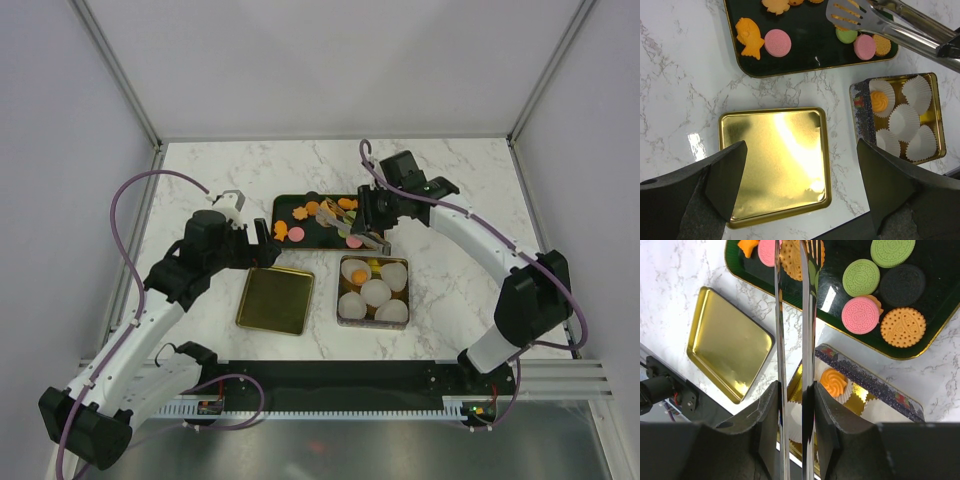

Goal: Pack the cookies

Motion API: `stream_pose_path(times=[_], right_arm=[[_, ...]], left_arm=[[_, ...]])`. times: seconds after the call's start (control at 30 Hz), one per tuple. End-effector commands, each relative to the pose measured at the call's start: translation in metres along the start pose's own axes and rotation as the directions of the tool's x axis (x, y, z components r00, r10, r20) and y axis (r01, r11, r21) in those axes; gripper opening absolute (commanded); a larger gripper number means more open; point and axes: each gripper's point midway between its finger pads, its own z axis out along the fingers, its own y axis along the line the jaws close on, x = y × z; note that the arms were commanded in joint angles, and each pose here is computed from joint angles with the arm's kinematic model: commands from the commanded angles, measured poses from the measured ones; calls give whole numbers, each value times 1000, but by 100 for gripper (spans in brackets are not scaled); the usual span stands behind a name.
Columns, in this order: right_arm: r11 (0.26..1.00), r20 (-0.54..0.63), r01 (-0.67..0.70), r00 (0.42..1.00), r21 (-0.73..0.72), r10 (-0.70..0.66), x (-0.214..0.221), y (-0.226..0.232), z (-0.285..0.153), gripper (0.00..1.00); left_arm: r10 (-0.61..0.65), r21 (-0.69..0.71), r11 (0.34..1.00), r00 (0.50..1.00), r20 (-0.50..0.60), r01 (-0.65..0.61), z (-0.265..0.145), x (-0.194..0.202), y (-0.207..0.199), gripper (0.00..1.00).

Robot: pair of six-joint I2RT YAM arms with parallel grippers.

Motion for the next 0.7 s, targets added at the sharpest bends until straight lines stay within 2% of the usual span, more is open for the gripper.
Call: stream_pose_path(times=[0.0,0.37,0.53,0.67], right_arm=[[998,68,3,998,-59,1,-13,15,-30,37],[999,75,-50,996,-11,51,18,0,-85,38],[995,43,-92,995,41,91,48,-12,-104,38],[989,67,-128,990,76,123,68,-18,-122,38]], left_arm=[[15,22,1000,1000,5,-15,0,-3,-3,100],[16,36,999,1000,-12,-16,2,-1,-6,100],[15,43,999,1000,-21,-14,4,0,-7,100],[15,61,998,999,-30,-13,5,2,-10,100]])
